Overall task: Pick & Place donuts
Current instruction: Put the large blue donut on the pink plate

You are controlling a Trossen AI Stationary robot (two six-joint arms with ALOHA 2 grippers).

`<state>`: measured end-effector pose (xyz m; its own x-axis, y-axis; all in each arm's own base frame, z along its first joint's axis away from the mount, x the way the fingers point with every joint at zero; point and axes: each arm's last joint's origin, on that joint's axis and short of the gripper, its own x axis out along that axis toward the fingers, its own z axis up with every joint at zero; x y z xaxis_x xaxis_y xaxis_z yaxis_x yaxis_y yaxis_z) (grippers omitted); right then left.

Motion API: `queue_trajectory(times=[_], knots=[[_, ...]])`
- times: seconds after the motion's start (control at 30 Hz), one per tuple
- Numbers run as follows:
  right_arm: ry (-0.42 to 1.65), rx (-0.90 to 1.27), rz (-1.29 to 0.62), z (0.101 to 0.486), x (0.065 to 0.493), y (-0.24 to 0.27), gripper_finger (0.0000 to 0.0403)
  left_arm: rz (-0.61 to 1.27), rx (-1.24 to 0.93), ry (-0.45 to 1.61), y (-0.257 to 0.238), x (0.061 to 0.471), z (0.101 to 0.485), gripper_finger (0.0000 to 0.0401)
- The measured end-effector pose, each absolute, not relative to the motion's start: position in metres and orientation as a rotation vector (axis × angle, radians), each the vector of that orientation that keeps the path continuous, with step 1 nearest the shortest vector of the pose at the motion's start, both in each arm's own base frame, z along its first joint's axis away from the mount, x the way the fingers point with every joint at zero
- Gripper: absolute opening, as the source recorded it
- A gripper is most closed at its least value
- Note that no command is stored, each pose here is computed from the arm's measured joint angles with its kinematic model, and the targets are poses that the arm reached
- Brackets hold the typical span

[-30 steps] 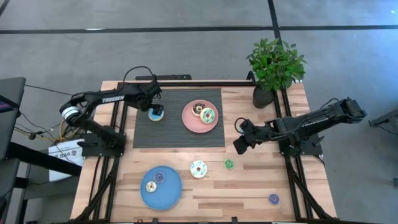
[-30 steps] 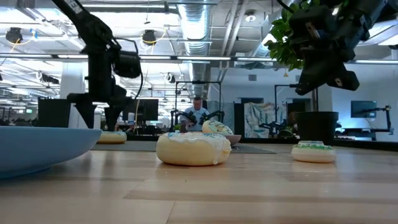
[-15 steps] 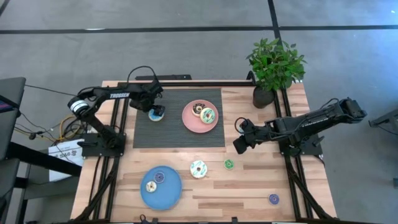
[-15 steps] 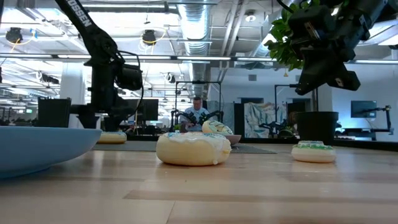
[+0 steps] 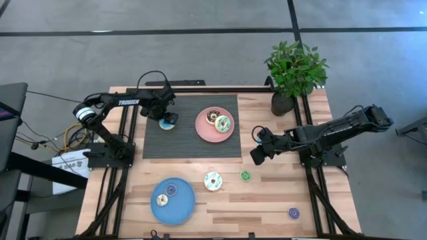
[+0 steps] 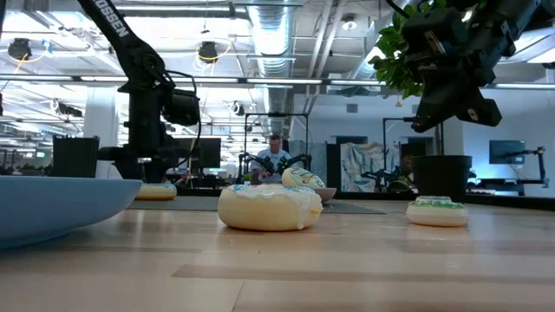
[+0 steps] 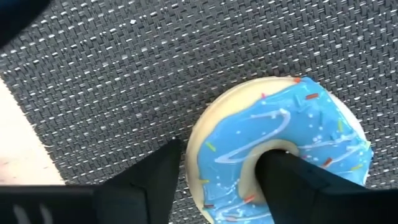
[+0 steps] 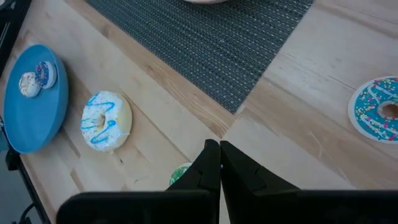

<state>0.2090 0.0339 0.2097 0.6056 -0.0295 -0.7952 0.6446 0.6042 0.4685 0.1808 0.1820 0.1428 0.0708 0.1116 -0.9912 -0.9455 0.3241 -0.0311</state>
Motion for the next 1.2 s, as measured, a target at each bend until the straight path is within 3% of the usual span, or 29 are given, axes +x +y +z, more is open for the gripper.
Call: queue_trajectory(times=[0.63, 0.9, 1.2], knots=[[0.837, 0.838, -0.449, 0.210, 0.209, 0.034, 0.0001, 1.017, -0.977, 1.149, 0.180, 0.180, 0.152, 0.0131], [0.837, 0.838, -0.449, 0.210, 0.209, 0.034, 0.0001, 0.988, -0.991, 0.922, 0.171, 0.181, 0.189, 0.0130], [0.837, 0.838, -0.449, 0.210, 0.209, 0.034, 0.0001, 0.791, -0.805, 0.593, 0.143, 0.238, 0.214, 0.0129]])
